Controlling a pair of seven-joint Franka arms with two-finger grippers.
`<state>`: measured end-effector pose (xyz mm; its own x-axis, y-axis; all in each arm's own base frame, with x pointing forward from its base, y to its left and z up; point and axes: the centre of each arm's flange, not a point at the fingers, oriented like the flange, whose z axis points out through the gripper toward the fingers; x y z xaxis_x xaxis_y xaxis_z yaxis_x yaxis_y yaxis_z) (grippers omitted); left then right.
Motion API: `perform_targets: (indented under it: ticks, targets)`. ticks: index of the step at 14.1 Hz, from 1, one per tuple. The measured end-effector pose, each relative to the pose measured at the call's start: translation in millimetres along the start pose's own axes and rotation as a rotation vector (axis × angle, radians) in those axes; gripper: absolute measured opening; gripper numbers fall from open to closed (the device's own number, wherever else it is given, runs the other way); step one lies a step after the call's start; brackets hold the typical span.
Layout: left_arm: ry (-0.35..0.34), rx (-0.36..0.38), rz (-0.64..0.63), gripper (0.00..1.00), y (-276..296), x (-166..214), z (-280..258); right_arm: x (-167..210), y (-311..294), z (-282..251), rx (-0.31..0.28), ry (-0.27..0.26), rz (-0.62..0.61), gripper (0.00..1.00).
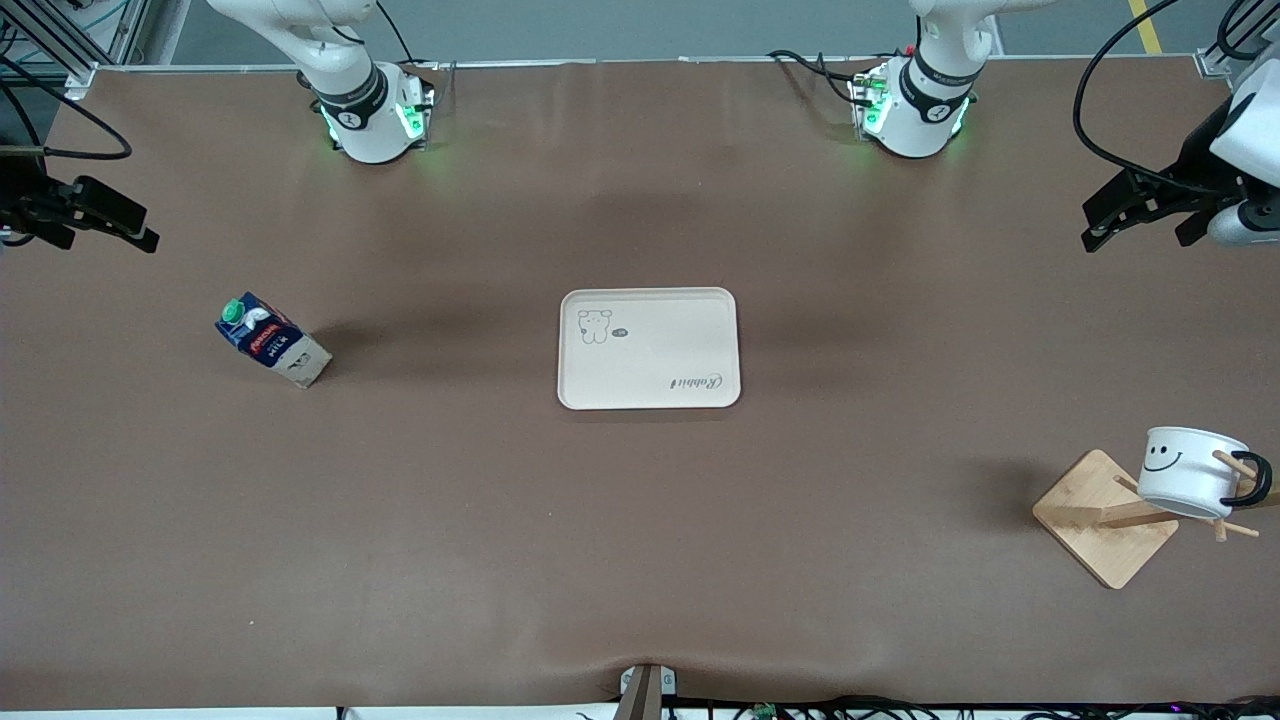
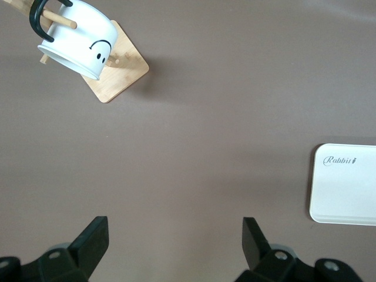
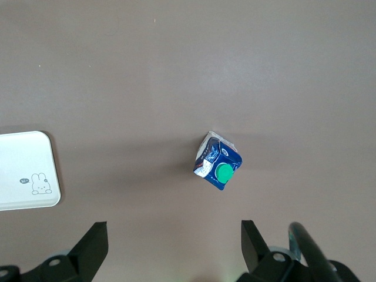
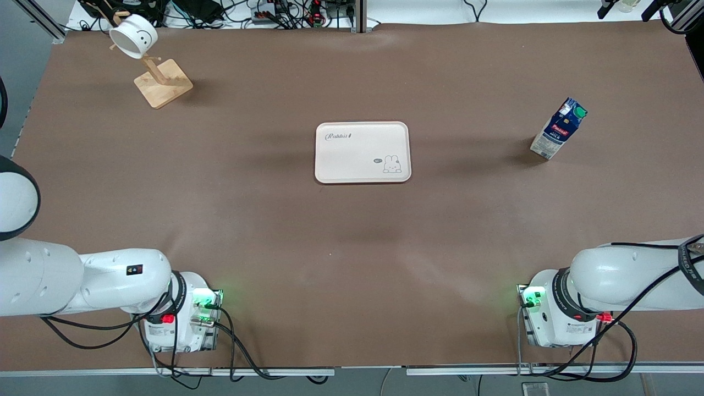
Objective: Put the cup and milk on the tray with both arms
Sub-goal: 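Move the right gripper toward the milk carton while the left gripper approaches the mug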
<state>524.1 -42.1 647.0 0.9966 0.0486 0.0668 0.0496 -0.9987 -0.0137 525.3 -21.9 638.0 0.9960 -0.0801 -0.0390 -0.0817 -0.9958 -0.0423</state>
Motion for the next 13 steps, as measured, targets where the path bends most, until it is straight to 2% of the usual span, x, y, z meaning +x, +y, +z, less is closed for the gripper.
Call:
perform_targets:
  ticks: [5,11,13]
  targets:
    - [0.012,-0.002,-0.020,1.00,-10,3,-6,0,0,0,0.000,0.000,0.000,1.00]
    - [0.007,-0.001,-0.144,1.00,-77,19,4,1,1,2,0.000,-0.003,0.003,1.00]
    - [0.049,-0.001,-0.199,1.00,-91,22,6,5,4,7,0.001,-0.012,0.007,1.00]
